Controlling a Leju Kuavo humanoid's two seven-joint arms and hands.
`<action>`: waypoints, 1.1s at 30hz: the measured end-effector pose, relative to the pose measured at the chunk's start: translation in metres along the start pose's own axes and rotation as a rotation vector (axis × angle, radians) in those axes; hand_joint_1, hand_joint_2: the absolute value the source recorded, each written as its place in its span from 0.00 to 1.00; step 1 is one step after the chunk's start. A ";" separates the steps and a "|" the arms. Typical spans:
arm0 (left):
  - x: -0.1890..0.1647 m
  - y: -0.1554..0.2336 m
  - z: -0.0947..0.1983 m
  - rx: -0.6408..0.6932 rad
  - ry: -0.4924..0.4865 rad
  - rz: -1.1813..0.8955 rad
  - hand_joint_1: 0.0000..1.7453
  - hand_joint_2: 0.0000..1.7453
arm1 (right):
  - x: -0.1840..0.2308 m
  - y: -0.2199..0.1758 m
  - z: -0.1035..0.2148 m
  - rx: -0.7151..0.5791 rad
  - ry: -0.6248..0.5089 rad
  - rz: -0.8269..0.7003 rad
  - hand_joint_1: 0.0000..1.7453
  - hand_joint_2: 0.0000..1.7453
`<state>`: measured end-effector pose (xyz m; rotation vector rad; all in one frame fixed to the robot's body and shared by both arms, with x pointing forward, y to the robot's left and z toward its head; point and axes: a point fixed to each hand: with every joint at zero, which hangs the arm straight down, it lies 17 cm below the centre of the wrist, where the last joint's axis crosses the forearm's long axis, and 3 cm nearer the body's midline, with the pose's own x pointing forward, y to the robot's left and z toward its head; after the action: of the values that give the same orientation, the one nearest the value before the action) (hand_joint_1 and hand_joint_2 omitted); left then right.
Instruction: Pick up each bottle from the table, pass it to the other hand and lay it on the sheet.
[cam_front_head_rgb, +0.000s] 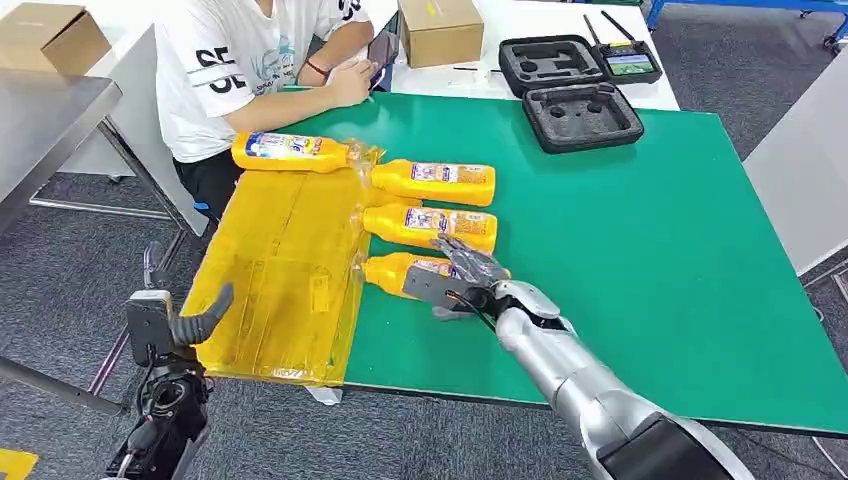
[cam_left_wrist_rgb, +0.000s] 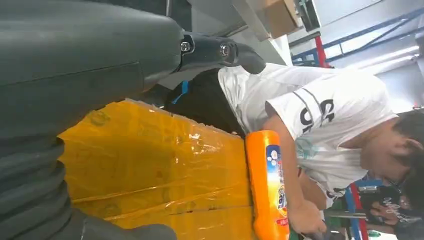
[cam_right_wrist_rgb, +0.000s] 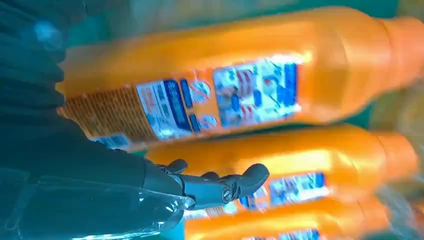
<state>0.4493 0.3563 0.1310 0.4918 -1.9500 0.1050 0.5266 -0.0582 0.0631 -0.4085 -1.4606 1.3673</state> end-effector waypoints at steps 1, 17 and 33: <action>0.000 0.001 0.001 0.001 0.003 0.001 0.00 1.00 | -0.004 0.003 0.001 0.012 0.017 -0.002 0.00 1.00; -0.003 0.003 0.001 0.007 0.019 0.001 0.00 1.00 | -0.040 0.016 0.009 0.112 0.148 0.014 0.00 1.00; -0.003 0.002 0.001 0.013 0.028 0.013 0.00 1.00 | -0.047 0.016 0.011 0.122 0.154 0.028 1.00 1.00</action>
<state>0.4486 0.3592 0.1277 0.4836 -1.9264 0.1319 0.5296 -0.0975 0.0302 -0.4469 -1.2440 1.4074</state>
